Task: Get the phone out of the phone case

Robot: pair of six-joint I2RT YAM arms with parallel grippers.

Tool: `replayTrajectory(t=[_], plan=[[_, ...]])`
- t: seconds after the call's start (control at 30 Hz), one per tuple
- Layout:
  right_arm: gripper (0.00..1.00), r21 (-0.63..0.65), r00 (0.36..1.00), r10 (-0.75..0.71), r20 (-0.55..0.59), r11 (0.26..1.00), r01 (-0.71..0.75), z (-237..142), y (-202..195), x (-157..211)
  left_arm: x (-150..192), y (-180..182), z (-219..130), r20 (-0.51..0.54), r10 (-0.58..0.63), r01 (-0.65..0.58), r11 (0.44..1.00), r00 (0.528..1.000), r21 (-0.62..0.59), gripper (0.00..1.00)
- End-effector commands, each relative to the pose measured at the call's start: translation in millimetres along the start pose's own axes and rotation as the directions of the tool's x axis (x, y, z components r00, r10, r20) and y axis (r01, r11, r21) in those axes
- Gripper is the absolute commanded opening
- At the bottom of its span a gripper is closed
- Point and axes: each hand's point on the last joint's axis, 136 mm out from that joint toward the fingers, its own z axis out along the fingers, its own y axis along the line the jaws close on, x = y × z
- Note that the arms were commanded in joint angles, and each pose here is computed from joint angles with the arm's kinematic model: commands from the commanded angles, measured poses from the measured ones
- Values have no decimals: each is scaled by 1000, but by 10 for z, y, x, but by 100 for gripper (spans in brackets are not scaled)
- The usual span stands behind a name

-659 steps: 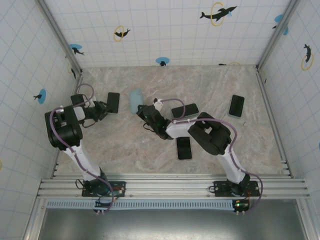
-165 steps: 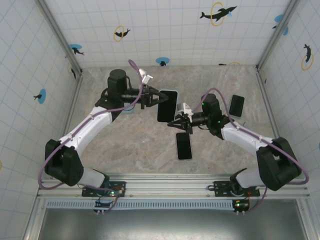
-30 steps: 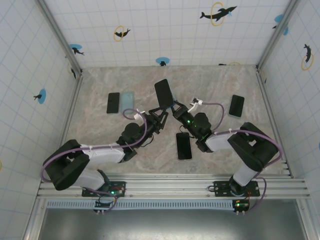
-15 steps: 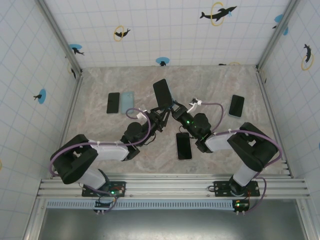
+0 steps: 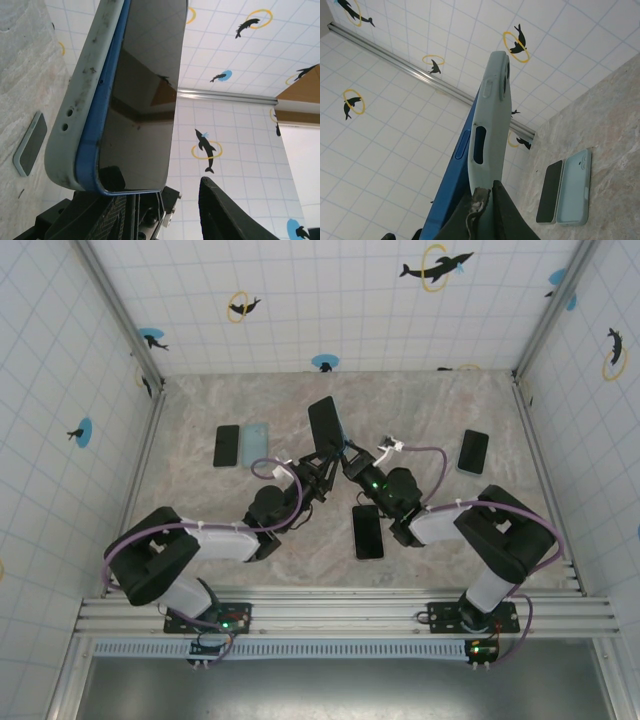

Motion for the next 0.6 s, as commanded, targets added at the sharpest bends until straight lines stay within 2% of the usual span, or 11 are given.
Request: replayTrajectory(t=[0.0, 0.23, 0.57], plan=[[0, -155, 995, 8, 98, 988, 7, -83, 467, -227, -127, -26, -1, 72, -29, 27, 999, 997, 35, 41], [0, -148, 991, -21, 131, 988, 41, -157, 478, -260, -71, -94, 151, 52, -68, 64, 995, 996, 75, 39], [0, -120, 987, -27, 158, 992, 46, -206, 411, -294, -54, -201, 183, 44, -78, 72, 990, 996, 122, 17]])
